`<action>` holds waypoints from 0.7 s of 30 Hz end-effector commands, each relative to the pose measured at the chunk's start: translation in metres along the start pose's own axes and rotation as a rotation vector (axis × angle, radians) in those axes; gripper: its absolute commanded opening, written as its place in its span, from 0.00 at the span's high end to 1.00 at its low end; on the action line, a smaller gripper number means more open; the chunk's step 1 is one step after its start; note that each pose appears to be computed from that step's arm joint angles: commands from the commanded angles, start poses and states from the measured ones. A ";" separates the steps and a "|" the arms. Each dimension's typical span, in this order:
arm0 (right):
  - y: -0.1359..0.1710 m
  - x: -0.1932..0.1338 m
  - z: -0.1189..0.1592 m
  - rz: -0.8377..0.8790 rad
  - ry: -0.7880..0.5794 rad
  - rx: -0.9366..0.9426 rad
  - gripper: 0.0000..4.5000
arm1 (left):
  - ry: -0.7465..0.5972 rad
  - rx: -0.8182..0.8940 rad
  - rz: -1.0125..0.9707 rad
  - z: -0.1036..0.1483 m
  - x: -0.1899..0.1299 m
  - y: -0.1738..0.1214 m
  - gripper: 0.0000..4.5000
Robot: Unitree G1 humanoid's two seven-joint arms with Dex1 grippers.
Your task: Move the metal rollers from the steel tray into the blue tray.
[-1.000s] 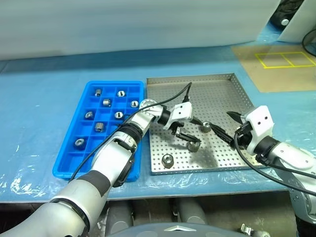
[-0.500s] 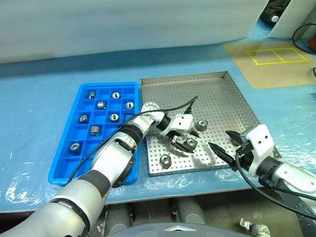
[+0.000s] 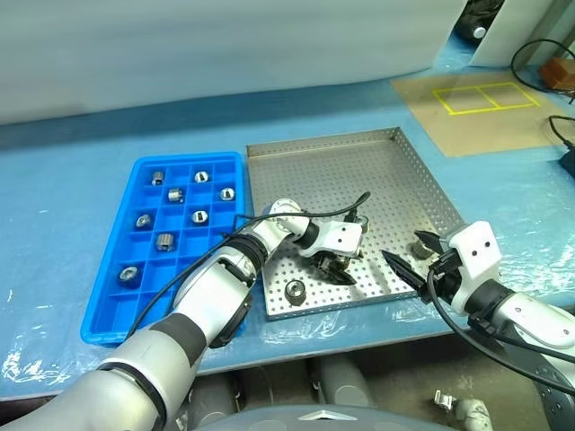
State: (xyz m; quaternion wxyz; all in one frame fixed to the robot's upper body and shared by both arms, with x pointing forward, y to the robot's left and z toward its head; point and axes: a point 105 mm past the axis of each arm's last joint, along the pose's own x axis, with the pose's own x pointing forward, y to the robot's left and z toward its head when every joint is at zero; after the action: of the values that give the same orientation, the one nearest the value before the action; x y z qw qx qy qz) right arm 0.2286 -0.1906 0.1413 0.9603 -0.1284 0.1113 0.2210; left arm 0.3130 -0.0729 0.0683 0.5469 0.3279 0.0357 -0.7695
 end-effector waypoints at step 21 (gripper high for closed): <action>-0.001 0.013 0.012 0.027 -0.059 -0.037 0.17 | -0.272 0.109 0.187 0.044 -0.053 0.033 0.58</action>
State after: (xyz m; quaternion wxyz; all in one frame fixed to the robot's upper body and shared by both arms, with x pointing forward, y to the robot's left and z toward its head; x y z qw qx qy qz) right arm 0.2415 -0.1860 0.1426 0.9592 -0.1286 0.0987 0.2317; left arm 0.3306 -0.0586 0.1153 0.5998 0.2660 -0.0637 -0.7520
